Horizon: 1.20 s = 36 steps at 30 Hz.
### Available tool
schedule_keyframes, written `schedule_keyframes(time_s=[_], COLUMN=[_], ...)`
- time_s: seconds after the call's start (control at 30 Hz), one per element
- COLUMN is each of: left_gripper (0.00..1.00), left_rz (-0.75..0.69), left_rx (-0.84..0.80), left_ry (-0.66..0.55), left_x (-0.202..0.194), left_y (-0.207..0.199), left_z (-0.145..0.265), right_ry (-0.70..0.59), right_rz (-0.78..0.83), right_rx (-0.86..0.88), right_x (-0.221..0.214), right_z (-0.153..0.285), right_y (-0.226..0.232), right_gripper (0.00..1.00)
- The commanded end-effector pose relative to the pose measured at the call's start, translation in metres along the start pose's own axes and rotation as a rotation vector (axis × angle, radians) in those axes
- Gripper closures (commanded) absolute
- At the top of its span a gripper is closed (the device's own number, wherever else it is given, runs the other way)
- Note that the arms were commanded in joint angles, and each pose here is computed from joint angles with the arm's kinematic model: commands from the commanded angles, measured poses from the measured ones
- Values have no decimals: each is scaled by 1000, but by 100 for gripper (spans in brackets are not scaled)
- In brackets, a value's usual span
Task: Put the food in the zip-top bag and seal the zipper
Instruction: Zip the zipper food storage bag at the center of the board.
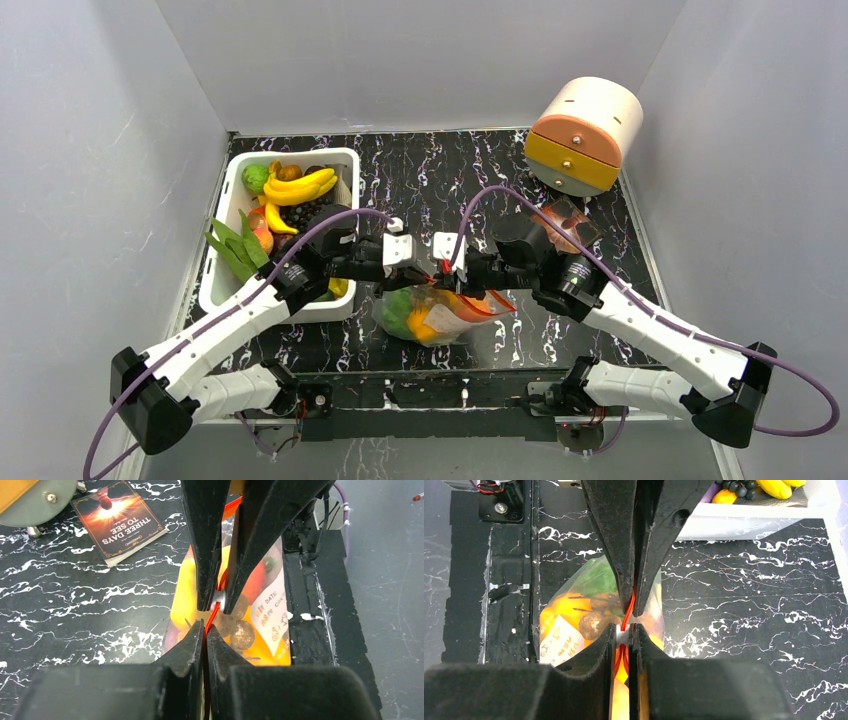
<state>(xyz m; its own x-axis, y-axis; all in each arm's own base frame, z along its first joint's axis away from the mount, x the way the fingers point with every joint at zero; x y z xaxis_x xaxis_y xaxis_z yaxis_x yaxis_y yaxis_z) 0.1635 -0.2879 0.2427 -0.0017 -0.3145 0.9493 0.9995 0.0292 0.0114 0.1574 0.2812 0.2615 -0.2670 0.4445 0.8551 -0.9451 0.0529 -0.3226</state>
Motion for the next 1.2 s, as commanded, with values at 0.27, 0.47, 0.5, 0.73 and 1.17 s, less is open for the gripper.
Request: schedule_keyframes(time_s=[0.27, 0.47, 0.5, 0.73, 1.17], left_gripper=[100, 100, 100, 100, 100], left_rz=[-76, -36, -39, -31, -64], left_rx=[224, 342, 355, 416, 481], left_ry=[-48, -6, -16, 11, -33], left_x=[22, 19, 21, 13, 23], left_y=[21, 40, 42, 55, 76], left_z=[28, 45, 46, 57, 69], right_ry=[-66, -3, 1, 26, 102], right_rz=[24, -60, -72, -133, -161], right_rx=[-191, -234, -244, -278, -312], right_x=[23, -3, -7, -21, -28], right_z=[22, 33, 36, 49, 69], right_y=[-32, -39, -41, -48, -46], right_gripper=[100, 100, 100, 100, 100])
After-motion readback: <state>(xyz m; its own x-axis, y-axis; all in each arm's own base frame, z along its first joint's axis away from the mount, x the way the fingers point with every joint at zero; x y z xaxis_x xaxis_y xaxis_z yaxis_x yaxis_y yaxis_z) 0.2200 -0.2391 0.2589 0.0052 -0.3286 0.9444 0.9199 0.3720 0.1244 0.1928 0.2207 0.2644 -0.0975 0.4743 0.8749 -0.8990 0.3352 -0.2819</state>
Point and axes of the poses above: each gripper's point midway between its finger pads, its own z axis back along the fingers, its own y axis along the line the jaws close on, x = y × z, the point moved 1 cm from there along z, back along the fingers, and after that the axes turned 5 degrees about z, right-handed, at the moved point
